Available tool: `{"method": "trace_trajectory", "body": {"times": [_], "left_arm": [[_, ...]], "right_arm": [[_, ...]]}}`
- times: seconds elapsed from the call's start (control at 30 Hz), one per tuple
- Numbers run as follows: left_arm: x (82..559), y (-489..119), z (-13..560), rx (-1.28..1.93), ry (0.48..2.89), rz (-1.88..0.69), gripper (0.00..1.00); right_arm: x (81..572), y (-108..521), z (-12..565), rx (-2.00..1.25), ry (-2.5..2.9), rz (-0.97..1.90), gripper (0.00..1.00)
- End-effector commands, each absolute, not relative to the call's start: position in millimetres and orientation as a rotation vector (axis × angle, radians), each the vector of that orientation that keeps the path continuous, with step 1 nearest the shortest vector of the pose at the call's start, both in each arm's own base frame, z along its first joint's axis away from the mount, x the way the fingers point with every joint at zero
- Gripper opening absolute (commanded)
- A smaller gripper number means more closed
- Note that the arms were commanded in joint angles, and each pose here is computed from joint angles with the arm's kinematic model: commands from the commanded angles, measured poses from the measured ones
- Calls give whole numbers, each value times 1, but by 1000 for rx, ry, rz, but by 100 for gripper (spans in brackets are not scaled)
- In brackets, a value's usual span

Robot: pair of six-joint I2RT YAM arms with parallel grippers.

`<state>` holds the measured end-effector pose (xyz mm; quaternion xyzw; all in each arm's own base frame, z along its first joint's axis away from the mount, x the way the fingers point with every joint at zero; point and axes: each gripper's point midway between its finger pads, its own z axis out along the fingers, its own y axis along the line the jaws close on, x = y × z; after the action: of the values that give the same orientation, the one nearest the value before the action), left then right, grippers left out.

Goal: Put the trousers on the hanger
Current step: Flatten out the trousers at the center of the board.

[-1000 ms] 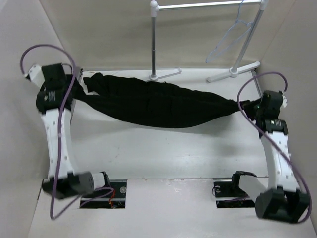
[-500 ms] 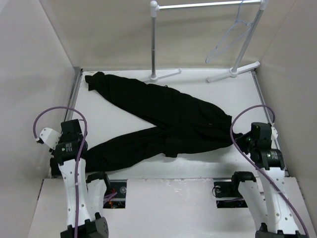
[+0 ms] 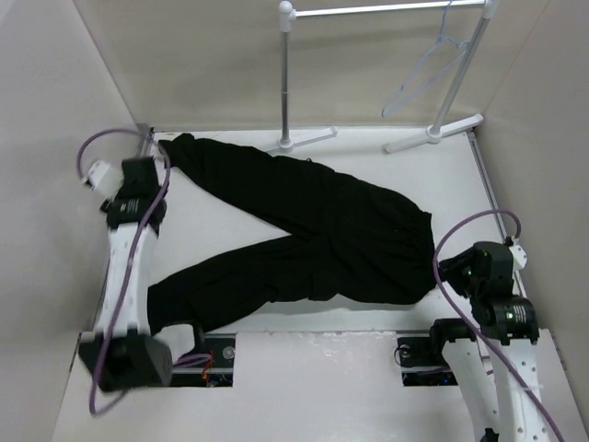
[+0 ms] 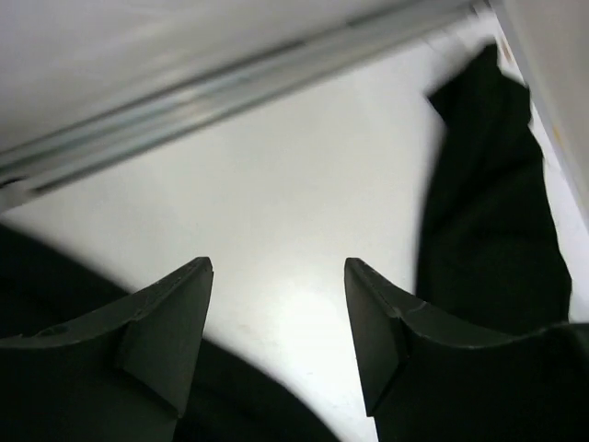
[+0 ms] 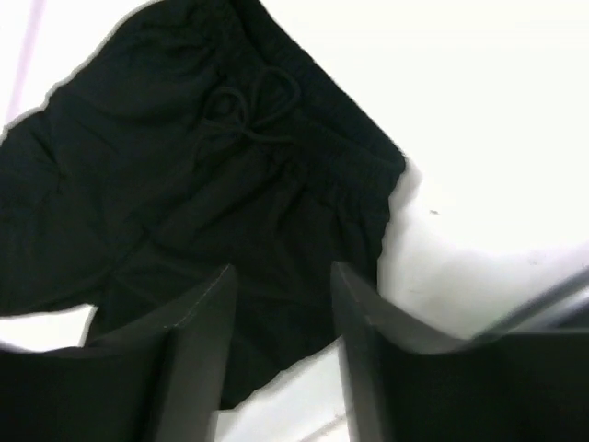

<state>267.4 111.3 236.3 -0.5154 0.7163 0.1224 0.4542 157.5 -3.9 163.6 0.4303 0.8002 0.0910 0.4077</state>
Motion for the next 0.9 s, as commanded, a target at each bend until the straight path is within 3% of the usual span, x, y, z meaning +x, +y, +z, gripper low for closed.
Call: {"method": "trace_trajectory", "body": {"times": [0.0, 0.03, 0.07, 0.13, 0.23, 0.4, 0.73, 0.87], "left_arm": [[371, 77, 209, -1117, 1906, 83, 56], [389, 78, 203, -1114, 1919, 67, 56], [414, 79, 200, -1100, 1925, 35, 55], [466, 82, 191, -1072, 1950, -38, 54], [528, 106, 172, -1083, 1969, -78, 48], [586, 149, 142, -1099, 1963, 5, 50], [648, 159, 121, -1050, 1904, -89, 51], [656, 160, 105, -1053, 1911, -79, 47]], "right_arm": [[198, 17, 182, 934, 2006, 352, 33], [208, 28, 180, 894, 2042, 403, 20], [216, 37, 179, 872, 2064, 443, 14], [230, 49, 184, 826, 2059, 502, 12], [240, 57, 187, 794, 2056, 521, 16], [247, 55, 177, 825, 2081, 481, 28], [257, 85, 158, 761, 2205, 485, 28], [257, 95, 155, 744, 2231, 489, 28]]}}
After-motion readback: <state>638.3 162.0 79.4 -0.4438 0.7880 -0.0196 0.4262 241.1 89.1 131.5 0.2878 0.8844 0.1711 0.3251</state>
